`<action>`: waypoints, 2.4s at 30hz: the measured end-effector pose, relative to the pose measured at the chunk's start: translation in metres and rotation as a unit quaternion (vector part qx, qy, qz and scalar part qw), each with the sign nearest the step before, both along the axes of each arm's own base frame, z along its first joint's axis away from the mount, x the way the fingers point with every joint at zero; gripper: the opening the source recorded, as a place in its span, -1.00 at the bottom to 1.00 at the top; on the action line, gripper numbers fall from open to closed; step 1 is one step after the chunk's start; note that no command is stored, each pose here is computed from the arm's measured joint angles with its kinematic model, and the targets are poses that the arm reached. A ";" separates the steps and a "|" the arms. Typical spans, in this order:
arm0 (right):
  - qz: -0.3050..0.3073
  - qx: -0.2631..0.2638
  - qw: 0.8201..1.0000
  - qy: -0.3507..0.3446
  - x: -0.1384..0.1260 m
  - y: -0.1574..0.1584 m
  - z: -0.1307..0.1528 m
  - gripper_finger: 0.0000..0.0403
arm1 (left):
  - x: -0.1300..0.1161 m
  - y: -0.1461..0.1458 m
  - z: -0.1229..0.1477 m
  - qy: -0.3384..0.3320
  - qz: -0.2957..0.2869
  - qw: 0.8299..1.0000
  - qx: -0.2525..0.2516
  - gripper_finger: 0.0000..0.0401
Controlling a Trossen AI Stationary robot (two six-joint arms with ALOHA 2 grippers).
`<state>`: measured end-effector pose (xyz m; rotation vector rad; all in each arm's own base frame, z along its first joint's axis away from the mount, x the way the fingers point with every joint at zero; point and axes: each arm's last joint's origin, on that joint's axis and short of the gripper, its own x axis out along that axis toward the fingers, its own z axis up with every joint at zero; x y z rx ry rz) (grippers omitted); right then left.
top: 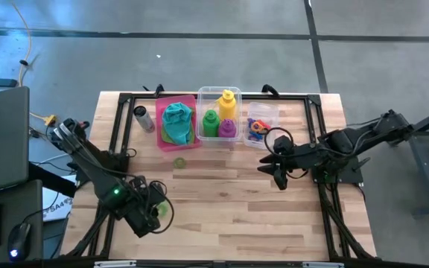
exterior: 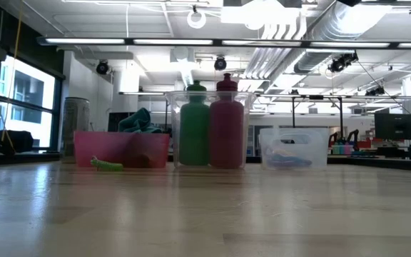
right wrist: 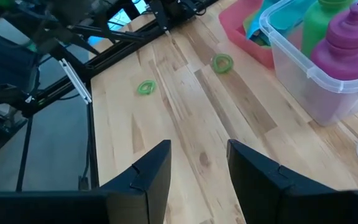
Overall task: Pick & Place Sports Items
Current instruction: Put the bottom green spring keychain into the right transparent bin
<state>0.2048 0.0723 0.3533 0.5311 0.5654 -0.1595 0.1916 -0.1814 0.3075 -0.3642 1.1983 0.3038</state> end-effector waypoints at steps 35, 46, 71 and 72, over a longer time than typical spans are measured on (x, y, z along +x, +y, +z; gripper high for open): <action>-0.012 -0.029 0.999 -0.002 0.005 0.000 -0.002 -0.27 | 0.008 0.062 -0.108 0.072 0.100 0.976 -0.179 -0.12; -0.014 -0.026 1.000 -0.002 0.005 0.000 -0.002 -0.27 | 0.009 0.064 -0.111 0.050 0.100 0.981 -0.161 -0.12; -0.026 -0.029 0.999 -0.007 0.005 0.000 -0.002 -0.27 | 0.015 0.029 -0.164 0.120 0.107 0.981 -0.109 -0.30; -0.026 -0.029 0.999 -0.008 0.005 0.000 -0.002 -0.27 | 0.014 0.029 -0.164 0.123 0.104 0.981 -0.109 -0.36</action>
